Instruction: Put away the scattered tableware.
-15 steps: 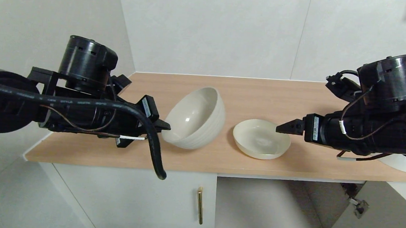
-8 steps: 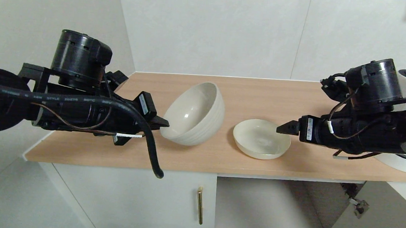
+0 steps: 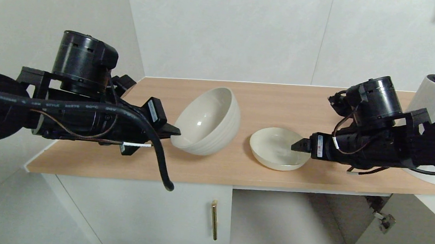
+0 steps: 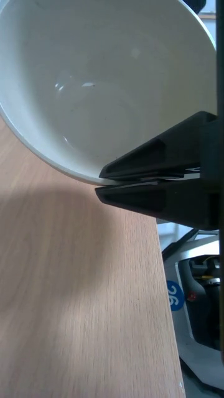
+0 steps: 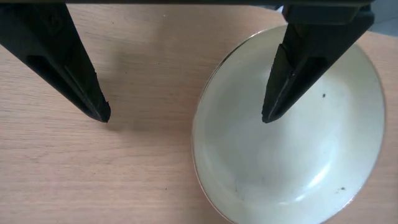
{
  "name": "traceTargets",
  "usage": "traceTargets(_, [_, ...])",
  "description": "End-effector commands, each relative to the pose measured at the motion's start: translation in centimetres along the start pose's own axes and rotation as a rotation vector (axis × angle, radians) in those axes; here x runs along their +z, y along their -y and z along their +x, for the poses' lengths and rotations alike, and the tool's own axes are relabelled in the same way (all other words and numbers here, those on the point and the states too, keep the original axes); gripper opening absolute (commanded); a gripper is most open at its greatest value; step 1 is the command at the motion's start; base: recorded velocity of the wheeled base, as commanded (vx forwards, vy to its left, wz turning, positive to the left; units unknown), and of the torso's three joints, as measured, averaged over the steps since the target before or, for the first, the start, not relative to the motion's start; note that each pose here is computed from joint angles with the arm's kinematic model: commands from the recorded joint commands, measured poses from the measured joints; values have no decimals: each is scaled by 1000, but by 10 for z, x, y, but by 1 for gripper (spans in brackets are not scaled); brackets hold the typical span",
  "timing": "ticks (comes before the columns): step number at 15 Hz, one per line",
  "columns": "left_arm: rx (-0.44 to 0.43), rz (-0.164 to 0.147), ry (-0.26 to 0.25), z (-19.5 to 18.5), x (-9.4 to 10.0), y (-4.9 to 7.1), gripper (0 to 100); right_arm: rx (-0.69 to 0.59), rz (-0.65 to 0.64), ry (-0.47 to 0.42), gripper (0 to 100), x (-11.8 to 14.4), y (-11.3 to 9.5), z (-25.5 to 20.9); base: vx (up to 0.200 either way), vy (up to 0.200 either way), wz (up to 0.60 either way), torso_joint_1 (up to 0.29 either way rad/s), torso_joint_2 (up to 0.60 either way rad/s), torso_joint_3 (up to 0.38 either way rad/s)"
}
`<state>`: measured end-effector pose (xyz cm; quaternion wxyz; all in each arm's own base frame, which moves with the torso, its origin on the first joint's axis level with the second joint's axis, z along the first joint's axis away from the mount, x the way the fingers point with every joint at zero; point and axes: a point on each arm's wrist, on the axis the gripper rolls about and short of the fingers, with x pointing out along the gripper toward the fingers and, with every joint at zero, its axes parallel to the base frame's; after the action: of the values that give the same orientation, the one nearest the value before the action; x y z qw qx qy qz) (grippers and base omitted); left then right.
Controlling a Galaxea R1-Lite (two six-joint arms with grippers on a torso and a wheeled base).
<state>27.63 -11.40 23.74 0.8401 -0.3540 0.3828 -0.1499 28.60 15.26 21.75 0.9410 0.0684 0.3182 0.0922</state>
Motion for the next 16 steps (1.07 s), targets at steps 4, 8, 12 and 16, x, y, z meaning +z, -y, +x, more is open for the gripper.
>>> traceTargets(4, [-3,1,3,-1,0,1,0,-2,-1,-8,100,-1,-1,4,0,0,0,0,0,0])
traceTargets(8, [-3,1,3,-2,0,1,0,7,-3,-4,0,-2,-3,5,0,0,0,0,0,0])
traceTargets(12, [-10,7,9,-6,-1,2,0,16,2,11,0,1,-3,-2,0,0,0,0,0,0])
traceTargets(16, [-3,102,21,-27,-5,-1,0,43,8,47,0,5,4,-46,0,0,0,0,0,0])
